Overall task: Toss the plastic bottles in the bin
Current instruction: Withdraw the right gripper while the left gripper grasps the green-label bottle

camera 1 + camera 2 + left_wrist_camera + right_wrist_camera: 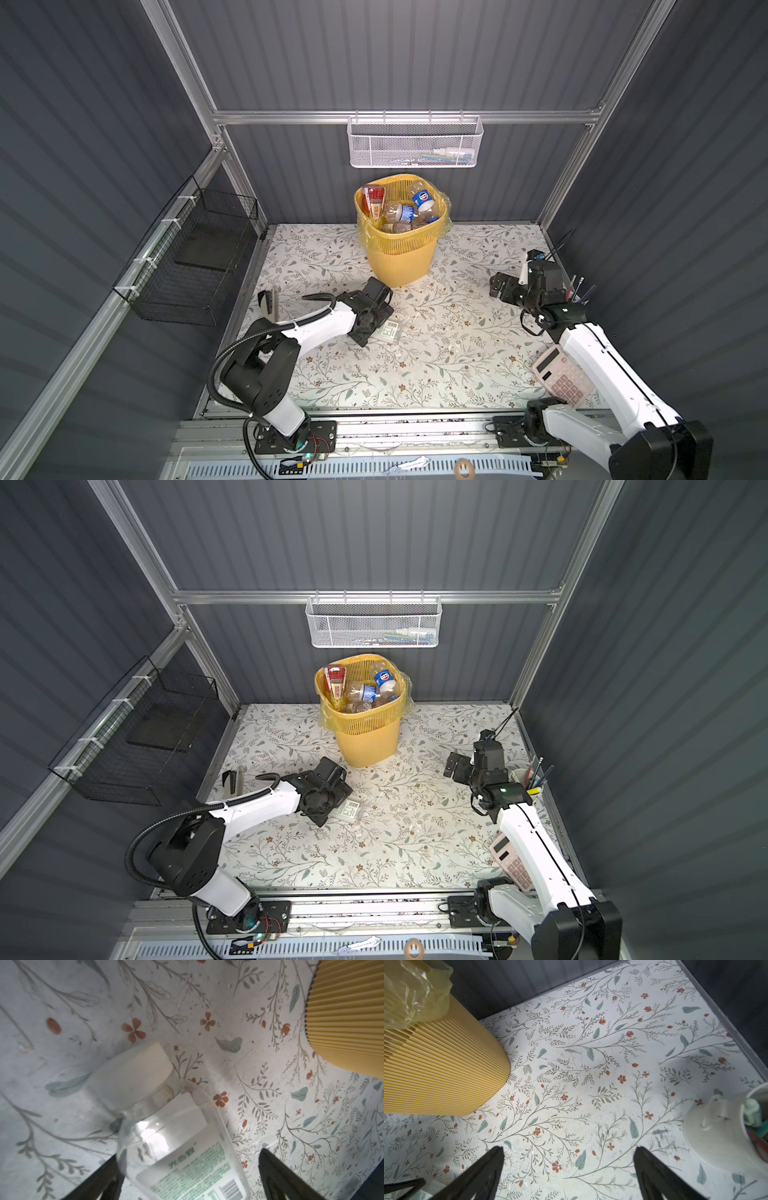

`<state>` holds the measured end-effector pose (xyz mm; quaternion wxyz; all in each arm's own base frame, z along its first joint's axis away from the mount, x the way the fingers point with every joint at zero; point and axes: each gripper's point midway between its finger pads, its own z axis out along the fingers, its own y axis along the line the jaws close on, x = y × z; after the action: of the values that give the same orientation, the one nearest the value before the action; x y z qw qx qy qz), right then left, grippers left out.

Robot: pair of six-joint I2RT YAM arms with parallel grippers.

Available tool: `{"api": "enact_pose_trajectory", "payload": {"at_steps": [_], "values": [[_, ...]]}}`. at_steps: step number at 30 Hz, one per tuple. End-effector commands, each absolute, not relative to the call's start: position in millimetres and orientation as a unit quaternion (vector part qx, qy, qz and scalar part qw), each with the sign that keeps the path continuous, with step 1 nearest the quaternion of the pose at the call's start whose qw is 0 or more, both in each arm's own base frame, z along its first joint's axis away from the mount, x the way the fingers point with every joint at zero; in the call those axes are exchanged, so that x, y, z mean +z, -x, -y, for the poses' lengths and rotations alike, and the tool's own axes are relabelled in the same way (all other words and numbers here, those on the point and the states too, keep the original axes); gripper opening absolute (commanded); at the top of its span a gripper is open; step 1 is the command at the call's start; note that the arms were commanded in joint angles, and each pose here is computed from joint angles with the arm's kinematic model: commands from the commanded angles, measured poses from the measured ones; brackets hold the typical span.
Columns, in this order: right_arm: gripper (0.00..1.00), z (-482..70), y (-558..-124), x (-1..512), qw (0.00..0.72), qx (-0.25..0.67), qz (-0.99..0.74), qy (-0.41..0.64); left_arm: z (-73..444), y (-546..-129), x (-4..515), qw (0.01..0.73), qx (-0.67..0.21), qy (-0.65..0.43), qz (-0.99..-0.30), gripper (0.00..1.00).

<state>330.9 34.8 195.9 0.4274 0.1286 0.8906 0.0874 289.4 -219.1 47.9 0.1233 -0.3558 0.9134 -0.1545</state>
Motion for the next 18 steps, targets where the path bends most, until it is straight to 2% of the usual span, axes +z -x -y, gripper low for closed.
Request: {"api": "enact_pose_trajectory", "payload": {"at_steps": [1,11,14,18], "values": [[0.99,-26,-327,196,0.432,0.080,-0.886,-0.147,234,-291,41,0.102,-0.160,0.343,-0.920,0.90],[0.99,-18,-325,189,0.424,0.079,-0.887,-0.163,238,-290,27,0.096,-0.169,0.336,-0.922,0.57],[0.99,-16,-325,190,0.426,0.081,-0.886,-0.165,234,-293,37,0.119,-0.178,0.337,-0.917,0.53],[0.99,-15,-325,192,0.428,0.080,-0.884,-0.168,225,-306,75,0.185,-0.197,0.320,-0.908,0.51]]}}
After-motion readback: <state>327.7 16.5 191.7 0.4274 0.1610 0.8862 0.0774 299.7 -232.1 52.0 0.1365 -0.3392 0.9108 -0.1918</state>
